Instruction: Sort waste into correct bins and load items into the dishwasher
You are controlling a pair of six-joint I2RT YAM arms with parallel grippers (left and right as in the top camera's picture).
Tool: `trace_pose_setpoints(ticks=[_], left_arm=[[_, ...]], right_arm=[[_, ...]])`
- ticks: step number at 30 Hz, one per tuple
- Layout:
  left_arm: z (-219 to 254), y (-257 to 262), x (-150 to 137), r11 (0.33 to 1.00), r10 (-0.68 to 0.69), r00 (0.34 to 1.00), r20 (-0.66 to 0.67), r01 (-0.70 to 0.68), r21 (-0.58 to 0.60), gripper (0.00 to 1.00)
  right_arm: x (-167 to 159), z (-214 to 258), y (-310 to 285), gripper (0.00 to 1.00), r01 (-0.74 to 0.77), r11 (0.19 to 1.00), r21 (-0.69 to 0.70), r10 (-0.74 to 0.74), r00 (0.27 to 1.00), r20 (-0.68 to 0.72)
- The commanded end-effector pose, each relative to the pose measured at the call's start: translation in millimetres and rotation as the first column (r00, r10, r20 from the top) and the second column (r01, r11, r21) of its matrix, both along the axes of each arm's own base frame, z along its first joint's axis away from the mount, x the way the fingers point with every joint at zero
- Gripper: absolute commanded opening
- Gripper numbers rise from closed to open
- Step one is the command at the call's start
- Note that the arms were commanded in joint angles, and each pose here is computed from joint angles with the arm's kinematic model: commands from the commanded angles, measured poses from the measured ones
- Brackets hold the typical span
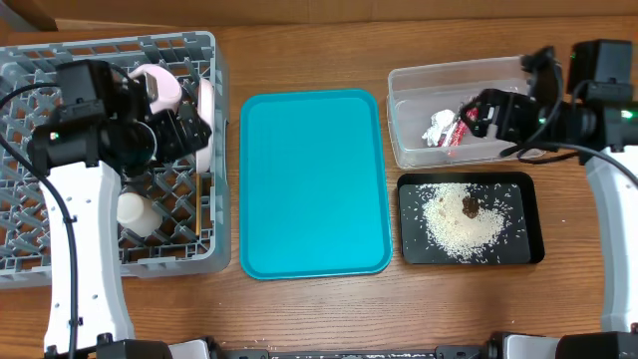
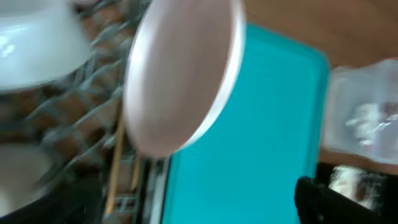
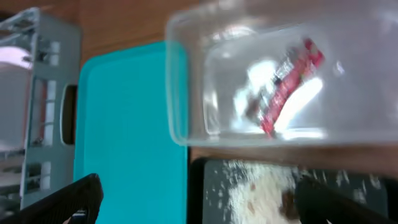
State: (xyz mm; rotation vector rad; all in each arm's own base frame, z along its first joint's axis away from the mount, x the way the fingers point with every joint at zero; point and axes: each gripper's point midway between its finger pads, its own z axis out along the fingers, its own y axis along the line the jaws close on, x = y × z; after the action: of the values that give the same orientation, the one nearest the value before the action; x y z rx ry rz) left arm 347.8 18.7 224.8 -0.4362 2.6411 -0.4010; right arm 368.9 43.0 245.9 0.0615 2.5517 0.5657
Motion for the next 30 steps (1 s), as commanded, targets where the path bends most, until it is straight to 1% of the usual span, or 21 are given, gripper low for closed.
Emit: trace_pose_setpoints(ticks=[1,3,6,8,10,13,16,18,19,20,22,26,28,30], left_arm=[[-17,16,-23,0.987,0.086,0.987,-0.138,-0.066,0.143,1.00],[-22,14,-38,0.988,0.081,0.976,-0.203,-0.052,0.142,1.00],[-26,15,-54,0.988,0.083,0.960,-0.267,-0.044,0.151,1.00],[-25,17,-64,0.984,0.088,0.953,-0.291,-0.039,0.172,1.00],[-21,16,-68,0.984,0.068,0.959,-0.276,-0.018,0.179,1.00],[-10,11,-76,0.980,0.036,0.980,-0.196,0.003,0.198,1.00],[2,2,-91,0.976,0.009,0.999,-0.038,0.000,0.219,1.00],[6,-5,-100,0.973,-0.027,0.998,0.057,0.014,0.232,1.00],[9,-13,-111,0.968,-0.076,0.985,0.158,0.035,0.248,1.00],[12,-16,-119,0.966,-0.087,0.971,0.223,0.028,0.255,1.00],[15,-18,-131,0.968,-0.078,0.944,0.320,-0.005,0.251,1.00],[20,-18,-154,0.965,-0.077,0.896,0.438,-0.043,0.259,1.00],[19,-19,-164,0.965,-0.077,0.897,0.436,-0.043,0.259,1.00],[11,-20,-174,0.966,-0.076,0.913,0.402,-0.033,0.258,1.00]], right_arm=[[9,-2,18,1.00,-0.090,0.992,-0.088,0.093,0.995,0.033],[2,-17,17,1.00,-0.103,0.985,-0.136,0.100,0.995,-0.030],[-9,-29,13,1.00,-0.090,0.985,-0.147,0.074,0.991,-0.110],[-15,-31,11,1.00,-0.064,0.989,-0.136,0.046,0.990,-0.136],[-18,-30,8,1.00,-0.038,0.989,-0.142,0.017,0.989,-0.145],[-24,-26,1,1.00,-0.002,0.984,-0.178,-0.021,0.992,-0.125],[-38,-15,-6,1.00,0.033,0.978,-0.204,-0.043,0.998,-0.044],[-48,-5,-6,1.00,0.052,0.979,-0.199,-0.042,0.998,0.051],[-59,4,-7,1.00,0.074,0.978,-0.195,-0.046,0.988,0.147],[-68,9,-9,1.00,0.096,0.976,-0.197,-0.053,0.976,0.211],[-81,14,-11,1.00,0.118,0.973,-0.197,-0.059,0.958,0.281],[-111,19,-12,1.00,0.131,0.974,-0.187,-0.059,0.936,0.346],[-118,22,-12,0.99,0.132,0.974,-0.186,-0.059,0.933,0.355],[-121,23,-12,1.00,0.133,0.974,-0.186,-0.059,0.932,0.357]])
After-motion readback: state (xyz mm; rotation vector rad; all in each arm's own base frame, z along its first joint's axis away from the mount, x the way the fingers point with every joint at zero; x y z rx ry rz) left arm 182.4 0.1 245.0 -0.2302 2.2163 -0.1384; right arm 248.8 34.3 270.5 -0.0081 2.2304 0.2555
